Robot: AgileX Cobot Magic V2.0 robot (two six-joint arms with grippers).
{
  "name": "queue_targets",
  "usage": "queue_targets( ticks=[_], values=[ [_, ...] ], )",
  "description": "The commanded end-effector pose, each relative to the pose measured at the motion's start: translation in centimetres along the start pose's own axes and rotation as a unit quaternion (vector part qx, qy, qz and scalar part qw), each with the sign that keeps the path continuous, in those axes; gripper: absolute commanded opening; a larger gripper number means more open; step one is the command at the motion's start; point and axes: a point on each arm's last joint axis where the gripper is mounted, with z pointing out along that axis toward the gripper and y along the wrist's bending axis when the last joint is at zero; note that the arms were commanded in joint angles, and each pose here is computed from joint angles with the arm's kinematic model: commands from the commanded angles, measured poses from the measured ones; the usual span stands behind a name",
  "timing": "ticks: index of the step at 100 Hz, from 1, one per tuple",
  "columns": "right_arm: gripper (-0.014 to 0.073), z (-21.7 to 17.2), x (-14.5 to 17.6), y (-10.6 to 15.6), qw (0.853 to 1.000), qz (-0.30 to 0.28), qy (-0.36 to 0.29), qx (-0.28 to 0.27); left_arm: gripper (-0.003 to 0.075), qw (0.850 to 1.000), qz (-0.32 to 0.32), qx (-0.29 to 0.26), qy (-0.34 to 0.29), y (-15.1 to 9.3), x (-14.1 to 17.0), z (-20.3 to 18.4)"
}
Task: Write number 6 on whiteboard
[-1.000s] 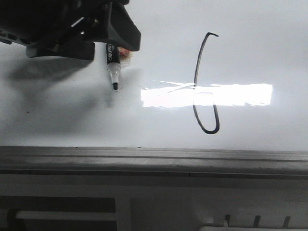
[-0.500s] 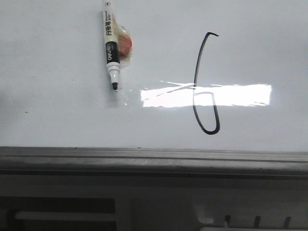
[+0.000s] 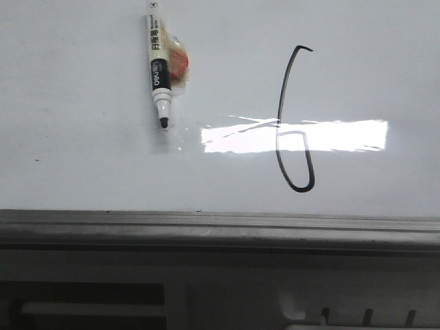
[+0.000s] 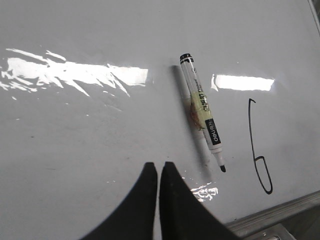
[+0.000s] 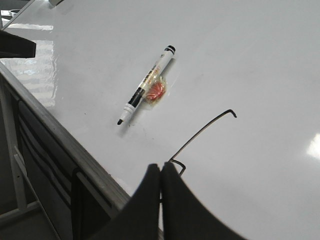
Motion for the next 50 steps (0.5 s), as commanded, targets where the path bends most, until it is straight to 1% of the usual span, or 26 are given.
queue_targets(
  ticks=[1,32,45,48,50],
  values=[
    [-0.0064,-0.06,-1.51,-0.57,0.999,0.002,-0.046,0.025,-0.0019,1.000,0.004,0.004,-0.012,-0.29,-0.92,0.01],
    [-0.0064,-0.06,-1.51,-0.57,0.999,0.002,-0.046,0.025,-0.0019,1.000,0.004,0.004,-0.012,-0.29,-0.92,0.01],
    [-0.0064,-0.06,-1.51,-0.57,0.999,0.002,-0.046,0.025,-0.0019,1.000,0.008,0.001,-0.006,-0.02,-0.14,-0.10],
    [-0.0064,-0.06,-1.51,-0.57,0.999,0.002,-0.046,0.025,-0.0019,1.000,0.026,-0.001,-0.014,0.08,-0.18,-0.28],
    [-0.0064,-0.06,-1.51,-0.57,0.999,0.002,-0.046,0.025,-0.0019,0.999,0.049,-0.001,-0.022,0.14,-0.19,-0.42]
  ],
)
